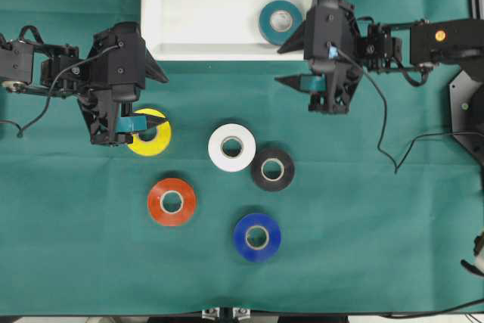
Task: Put the tape alternately from left to right into the white case.
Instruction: 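Lift the right gripper out of the case and back, then reach the left gripper to the white tape roll and grasp it, then carry the white roll into the white case and release it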
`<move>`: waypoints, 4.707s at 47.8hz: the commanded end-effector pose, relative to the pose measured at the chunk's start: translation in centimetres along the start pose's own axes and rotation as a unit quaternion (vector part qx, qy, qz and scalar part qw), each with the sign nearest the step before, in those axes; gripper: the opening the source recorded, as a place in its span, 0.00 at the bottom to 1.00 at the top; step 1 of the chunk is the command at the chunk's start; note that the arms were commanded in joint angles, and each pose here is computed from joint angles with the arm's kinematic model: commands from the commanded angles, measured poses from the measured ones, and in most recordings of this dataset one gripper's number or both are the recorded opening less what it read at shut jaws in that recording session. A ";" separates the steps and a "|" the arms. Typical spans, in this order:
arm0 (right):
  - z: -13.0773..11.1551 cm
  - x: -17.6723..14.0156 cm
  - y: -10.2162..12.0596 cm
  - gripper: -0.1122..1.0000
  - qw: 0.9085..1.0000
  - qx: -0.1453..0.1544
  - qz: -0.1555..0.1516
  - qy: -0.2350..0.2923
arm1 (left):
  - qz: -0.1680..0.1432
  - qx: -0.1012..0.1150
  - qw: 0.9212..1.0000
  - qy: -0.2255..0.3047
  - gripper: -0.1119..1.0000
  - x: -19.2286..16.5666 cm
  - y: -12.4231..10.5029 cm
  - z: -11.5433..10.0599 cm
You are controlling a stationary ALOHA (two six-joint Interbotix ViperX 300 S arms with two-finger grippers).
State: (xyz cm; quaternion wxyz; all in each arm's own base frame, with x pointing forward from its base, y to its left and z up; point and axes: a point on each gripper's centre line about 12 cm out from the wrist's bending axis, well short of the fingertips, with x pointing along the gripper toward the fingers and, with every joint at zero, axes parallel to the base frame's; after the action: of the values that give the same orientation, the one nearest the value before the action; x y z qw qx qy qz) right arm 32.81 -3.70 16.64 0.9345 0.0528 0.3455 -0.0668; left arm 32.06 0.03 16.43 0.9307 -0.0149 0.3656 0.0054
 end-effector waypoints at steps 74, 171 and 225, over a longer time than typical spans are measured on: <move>-1.1 0.5 1.1 0.70 1.000 -0.013 0.015 0.007 | -0.027 0.003 1.000 0.010 0.69 6.5 -3.1 3.7; -2.5 0.4 1.1 0.70 1.000 -0.016 0.019 0.006 | -0.020 0.004 0.998 0.056 0.08 10.7 -2.9 5.9; -2.9 0.4 1.0 0.70 1.000 -0.015 0.019 0.010 | 0.096 0.034 0.995 0.016 0.08 6.2 11.9 11.2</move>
State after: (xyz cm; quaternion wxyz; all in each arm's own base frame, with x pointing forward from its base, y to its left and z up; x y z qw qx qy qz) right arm 31.22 -2.35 13.74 0.9287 0.0472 0.3650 -0.0451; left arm 43.55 11.26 17.49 0.9079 0.0460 0.4110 0.0690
